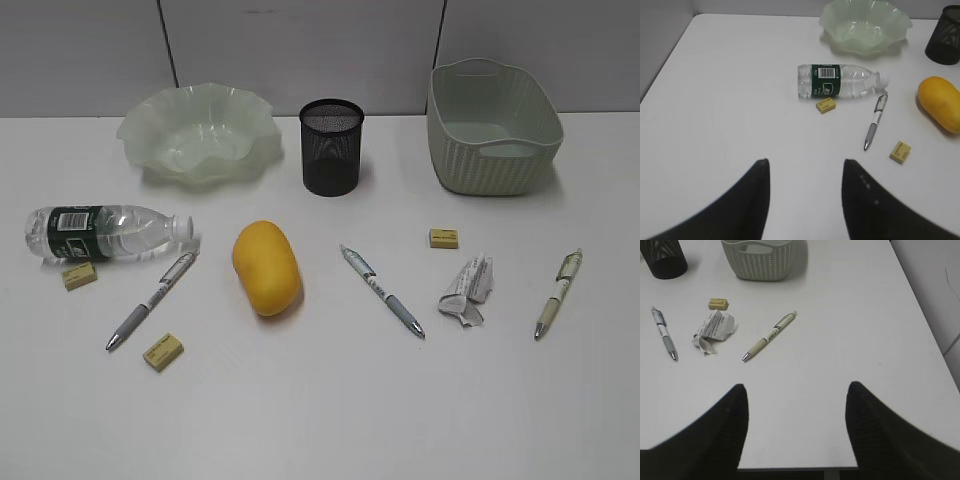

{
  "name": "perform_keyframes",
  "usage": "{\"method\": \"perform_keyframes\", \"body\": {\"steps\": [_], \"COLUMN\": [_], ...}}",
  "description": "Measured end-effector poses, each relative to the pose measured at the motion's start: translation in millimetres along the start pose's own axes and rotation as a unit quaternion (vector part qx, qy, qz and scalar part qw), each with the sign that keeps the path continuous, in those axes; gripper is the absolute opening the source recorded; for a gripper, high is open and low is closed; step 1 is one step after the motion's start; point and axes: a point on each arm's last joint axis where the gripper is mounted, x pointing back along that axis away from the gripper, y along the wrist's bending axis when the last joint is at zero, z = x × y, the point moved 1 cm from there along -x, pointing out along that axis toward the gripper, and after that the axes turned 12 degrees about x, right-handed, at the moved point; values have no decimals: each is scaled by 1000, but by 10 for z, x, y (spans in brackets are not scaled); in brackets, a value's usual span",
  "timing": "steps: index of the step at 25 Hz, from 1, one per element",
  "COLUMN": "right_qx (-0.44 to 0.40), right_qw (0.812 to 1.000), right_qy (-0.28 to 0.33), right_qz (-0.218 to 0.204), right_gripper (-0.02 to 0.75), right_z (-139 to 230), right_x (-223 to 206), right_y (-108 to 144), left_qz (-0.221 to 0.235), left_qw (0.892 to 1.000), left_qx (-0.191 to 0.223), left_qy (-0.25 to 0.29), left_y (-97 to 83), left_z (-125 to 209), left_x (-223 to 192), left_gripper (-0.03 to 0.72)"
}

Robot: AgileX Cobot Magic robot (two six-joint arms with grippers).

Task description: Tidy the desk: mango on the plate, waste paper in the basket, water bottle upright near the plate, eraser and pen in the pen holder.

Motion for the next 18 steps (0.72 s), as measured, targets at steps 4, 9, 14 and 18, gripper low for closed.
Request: {"method": "perform_keyframes", "body": {"steps": [4, 9, 14, 18], "right_qx": [0, 0, 0, 0], "right_qw": [1000, 1000, 1000, 1000], "right_qy": [0, 0, 0, 0], "right_qz": [0, 0, 0, 0], "right_gripper": [491, 491, 491, 491], "right_z": [0, 0, 0, 0], "right_x": [0, 0, 0, 0], "right_y": [0, 0, 0, 0], "left_qz": [0, 0, 0, 0], "left_qw": [1000, 1000, 1000, 1000], "left_qx": [0, 0, 0, 0], "left_qy": [0, 0, 0, 0], "left_y": [0, 0, 0, 0], "left_z": [0, 0, 0, 0], "left_x": [0, 0, 0, 0], "left_gripper": [347, 339, 323, 319]}}
